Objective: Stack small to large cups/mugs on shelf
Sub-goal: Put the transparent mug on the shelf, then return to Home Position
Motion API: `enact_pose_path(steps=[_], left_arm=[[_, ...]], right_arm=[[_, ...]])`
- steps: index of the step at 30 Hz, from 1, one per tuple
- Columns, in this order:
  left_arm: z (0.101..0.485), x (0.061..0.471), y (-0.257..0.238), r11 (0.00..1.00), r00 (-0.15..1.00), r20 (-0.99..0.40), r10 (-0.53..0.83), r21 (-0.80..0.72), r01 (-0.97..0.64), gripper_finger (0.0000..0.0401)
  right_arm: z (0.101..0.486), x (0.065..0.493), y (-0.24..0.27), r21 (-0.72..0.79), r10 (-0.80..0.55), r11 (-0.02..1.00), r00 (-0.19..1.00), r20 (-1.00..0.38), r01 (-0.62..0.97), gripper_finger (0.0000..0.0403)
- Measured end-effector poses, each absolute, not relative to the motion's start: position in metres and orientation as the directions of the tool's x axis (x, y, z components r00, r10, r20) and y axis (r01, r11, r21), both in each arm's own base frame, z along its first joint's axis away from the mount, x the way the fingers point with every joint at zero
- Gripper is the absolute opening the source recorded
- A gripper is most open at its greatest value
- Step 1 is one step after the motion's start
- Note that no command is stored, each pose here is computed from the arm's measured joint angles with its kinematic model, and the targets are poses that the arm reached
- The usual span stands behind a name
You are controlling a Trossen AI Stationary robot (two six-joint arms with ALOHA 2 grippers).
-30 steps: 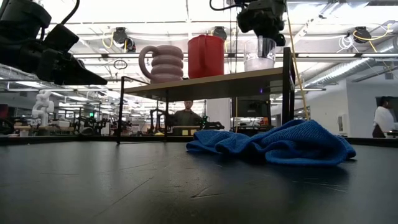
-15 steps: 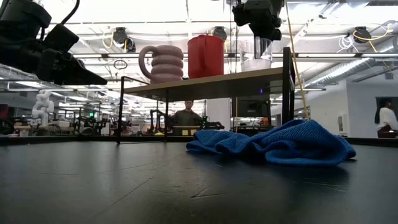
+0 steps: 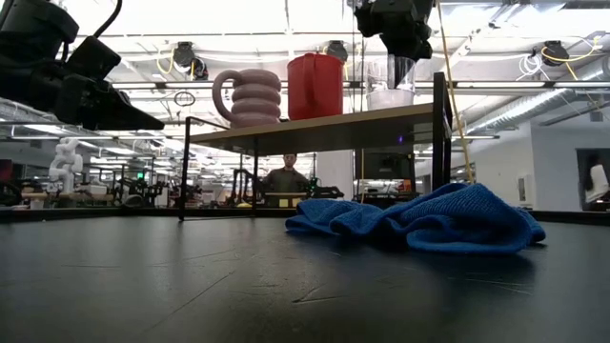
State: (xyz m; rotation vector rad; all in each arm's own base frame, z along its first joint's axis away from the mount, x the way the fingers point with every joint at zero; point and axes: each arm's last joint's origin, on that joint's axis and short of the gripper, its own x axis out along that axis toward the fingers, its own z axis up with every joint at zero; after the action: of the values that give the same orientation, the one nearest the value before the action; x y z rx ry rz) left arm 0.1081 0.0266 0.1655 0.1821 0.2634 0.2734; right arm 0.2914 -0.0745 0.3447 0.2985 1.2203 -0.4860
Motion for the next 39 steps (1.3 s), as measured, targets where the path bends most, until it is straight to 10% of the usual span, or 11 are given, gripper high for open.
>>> enact_pose_path(steps=[39], left_arm=[[0.165,0.108,0.027,0.948,0.928,-0.237,0.287,0.212,-0.239,0.0003]], right_arm=[[0.373,0.272,-0.070,0.033,-0.182,0.884,0.409,-0.894,0.465,0.0126]])
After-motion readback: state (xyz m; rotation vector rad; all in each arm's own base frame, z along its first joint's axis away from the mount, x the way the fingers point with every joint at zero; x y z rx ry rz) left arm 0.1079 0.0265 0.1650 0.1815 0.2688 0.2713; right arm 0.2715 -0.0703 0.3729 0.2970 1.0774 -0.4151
